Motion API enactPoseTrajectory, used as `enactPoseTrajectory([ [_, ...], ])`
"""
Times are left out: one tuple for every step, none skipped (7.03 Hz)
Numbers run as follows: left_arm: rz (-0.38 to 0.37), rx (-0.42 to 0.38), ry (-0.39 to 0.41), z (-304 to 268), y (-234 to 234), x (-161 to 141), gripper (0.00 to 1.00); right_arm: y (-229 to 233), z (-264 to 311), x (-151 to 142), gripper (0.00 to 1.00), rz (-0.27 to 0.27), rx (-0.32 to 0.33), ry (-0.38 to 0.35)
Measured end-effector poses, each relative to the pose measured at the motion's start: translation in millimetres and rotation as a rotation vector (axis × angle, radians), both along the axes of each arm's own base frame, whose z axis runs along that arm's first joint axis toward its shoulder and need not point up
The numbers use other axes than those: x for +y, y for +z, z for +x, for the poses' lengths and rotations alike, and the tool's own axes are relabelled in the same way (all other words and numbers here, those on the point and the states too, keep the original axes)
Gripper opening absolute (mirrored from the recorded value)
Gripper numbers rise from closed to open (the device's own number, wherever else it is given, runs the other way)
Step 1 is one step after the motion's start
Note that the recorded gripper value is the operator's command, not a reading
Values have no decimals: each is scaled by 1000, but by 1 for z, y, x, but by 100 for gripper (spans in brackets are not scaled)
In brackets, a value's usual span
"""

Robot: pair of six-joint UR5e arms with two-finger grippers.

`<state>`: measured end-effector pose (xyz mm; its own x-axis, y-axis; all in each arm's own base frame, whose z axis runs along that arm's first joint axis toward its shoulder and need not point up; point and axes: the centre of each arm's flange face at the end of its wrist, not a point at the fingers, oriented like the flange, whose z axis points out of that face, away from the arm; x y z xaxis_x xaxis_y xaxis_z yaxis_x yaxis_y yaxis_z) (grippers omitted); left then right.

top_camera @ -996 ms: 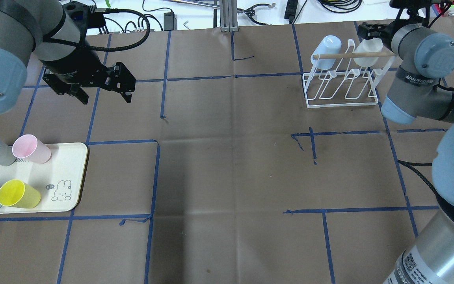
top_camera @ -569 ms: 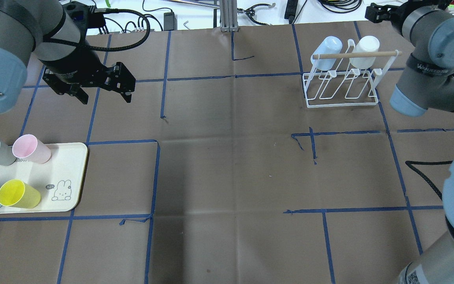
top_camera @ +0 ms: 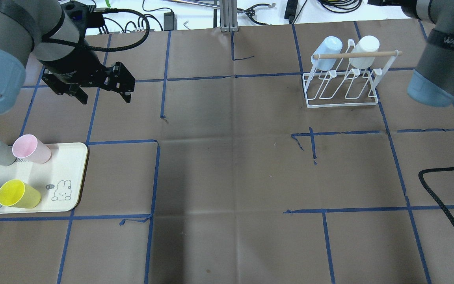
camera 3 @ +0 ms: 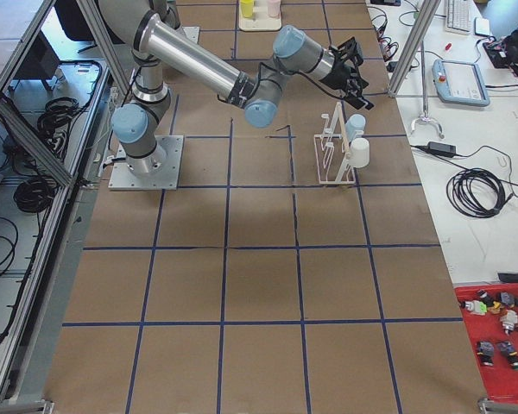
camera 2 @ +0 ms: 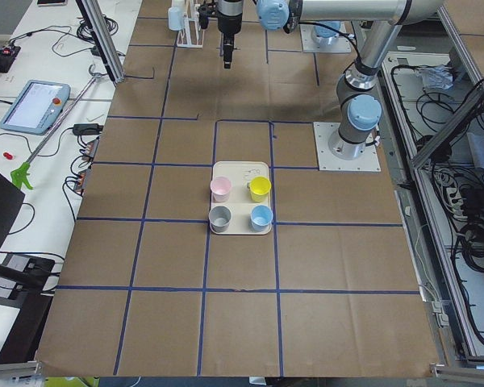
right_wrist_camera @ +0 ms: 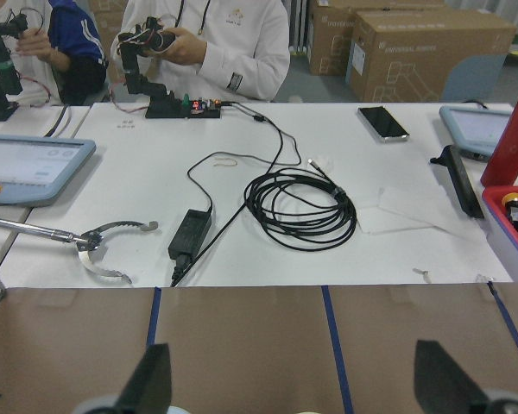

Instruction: Transfer IKEA cup to right arm and place on rack

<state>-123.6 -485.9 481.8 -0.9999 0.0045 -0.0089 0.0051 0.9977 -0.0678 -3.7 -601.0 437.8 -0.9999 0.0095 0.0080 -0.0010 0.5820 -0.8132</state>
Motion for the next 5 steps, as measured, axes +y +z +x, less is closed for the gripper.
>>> enactPoseTrajectory([
  [0,0,0,0,0,0,99,11,16,9,100,87,-24,21],
  [0,0,0,0,0,0,99,18,34,16,100,194,-40,40],
  [-2,0,0,0,1,0,99,24,49,20,100,301,-44,52],
  [-2,-1,0,0,1,0,99,30,66,23,100,411,-51,64],
  [-2,-1,-1,0,1,0,99,37,83,29,100,529,-73,60],
])
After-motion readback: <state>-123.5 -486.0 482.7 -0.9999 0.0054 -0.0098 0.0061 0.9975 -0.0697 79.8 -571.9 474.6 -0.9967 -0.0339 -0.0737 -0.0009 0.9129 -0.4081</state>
